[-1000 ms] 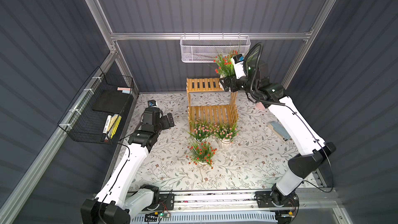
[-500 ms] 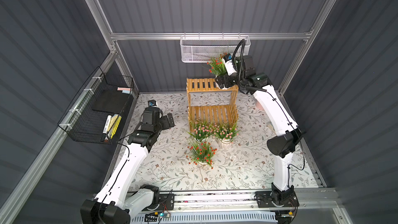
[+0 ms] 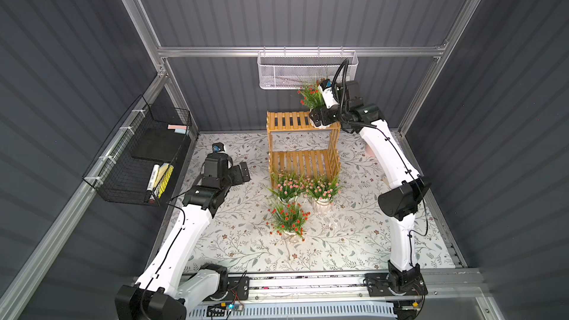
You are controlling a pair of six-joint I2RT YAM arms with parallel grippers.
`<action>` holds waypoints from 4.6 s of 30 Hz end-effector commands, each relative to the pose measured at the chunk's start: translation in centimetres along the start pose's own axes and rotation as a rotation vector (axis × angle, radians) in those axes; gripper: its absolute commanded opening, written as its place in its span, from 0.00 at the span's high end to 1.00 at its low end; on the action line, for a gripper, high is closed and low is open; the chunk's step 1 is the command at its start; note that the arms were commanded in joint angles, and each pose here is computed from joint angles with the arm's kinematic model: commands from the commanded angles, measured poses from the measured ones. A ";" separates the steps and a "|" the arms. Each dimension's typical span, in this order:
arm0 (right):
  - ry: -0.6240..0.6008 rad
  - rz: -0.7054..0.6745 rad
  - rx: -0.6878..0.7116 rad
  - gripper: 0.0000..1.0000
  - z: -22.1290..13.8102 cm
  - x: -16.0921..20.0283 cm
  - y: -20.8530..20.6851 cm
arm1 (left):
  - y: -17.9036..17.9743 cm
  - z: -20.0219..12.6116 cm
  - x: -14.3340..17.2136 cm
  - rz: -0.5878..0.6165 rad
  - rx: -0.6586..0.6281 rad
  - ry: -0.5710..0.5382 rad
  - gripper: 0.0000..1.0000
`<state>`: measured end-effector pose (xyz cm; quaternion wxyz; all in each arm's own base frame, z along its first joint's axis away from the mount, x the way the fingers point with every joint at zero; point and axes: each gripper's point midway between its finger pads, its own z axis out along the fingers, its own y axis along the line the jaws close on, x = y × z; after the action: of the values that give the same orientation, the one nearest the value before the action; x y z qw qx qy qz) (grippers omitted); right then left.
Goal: Place the baby's breath potted plants on the rack by color
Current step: Place the baby's breath potted plant on the rack, then pick up the baby's breath potted plant from the center of the board.
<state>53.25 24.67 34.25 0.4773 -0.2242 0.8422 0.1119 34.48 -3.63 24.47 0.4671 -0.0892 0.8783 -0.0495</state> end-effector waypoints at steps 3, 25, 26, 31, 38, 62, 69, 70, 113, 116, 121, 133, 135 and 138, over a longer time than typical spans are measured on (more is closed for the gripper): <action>-0.098 -0.015 -0.014 0.27 -0.3 -2.8 -0.3 | -0.4 -0.1 -0.3 0.002 0.011 0.000 0.00; -0.094 -0.013 0.025 0.01 -0.2 -2.1 -0.7 | -0.4 0.0 -0.3 -0.001 0.010 0.005 0.01; -0.101 -0.010 0.021 0.01 -0.2 -2.1 -0.6 | -0.5 0.0 -0.3 0.000 0.013 0.006 0.01; -0.153 -0.003 0.021 0.01 -1.1 -2.3 -0.5 | -0.7 0.3 -0.1 0.003 0.022 0.019 0.01; -0.172 -0.008 0.015 0.01 -1.7 -2.1 -0.3 | -1.0 0.7 0.0 0.001 0.038 0.030 0.01; -0.067 -0.039 -0.042 0.01 -13.4 11.4 8.3 | -2.4 1.8 3.8 0.013 0.084 0.158 0.01; -0.011 0.026 -0.105 0.01 -15.3 17.1 10.1 | -3.2 -0.7 9.0 0.012 0.080 0.198 0.01; -0.008 0.030 -0.107 0.01 -15.3 17.6 10.1 | -3.4 -1.1 9.8 0.005 0.081 0.203 0.01; 0.007 0.103 -0.081 0.01 -15.4 22.4 9.3 | -16.4 -10.9 26.7 0.221 0.429 0.075 0.01; 0.017 0.099 -0.085 0.01 -15.5 22.5 9.3 | -15.6 -10.2 26.9 0.193 0.427 0.050 0.00; 0.033 0.098 -0.086 0.01 -15.1 23.0 9.4 | -14.7 -9.1 28.1 0.219 0.421 0.026 0.00; 0.068 0.091 -0.124 0.01 -13.6 22.8 10.4 | -13.5 -7.3 28.0 0.245 0.476 -0.067 0.00; 0.077 0.088 -0.128 0.01 -13.6 22.6 10.5 | -13.9 -6.7 27.8 0.268 0.487 -0.053 0.01; 0.079 0.080 -0.118 0.01 -13.6 22.4 10.3 | -14.9 -6.0 27.3 0.302 0.503 -0.054 0.01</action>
<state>27.83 21.98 20.60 0.4176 -0.2258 0.8645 0.1649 15.96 -21.98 7.26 0.4939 0.1251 0.8427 -0.1738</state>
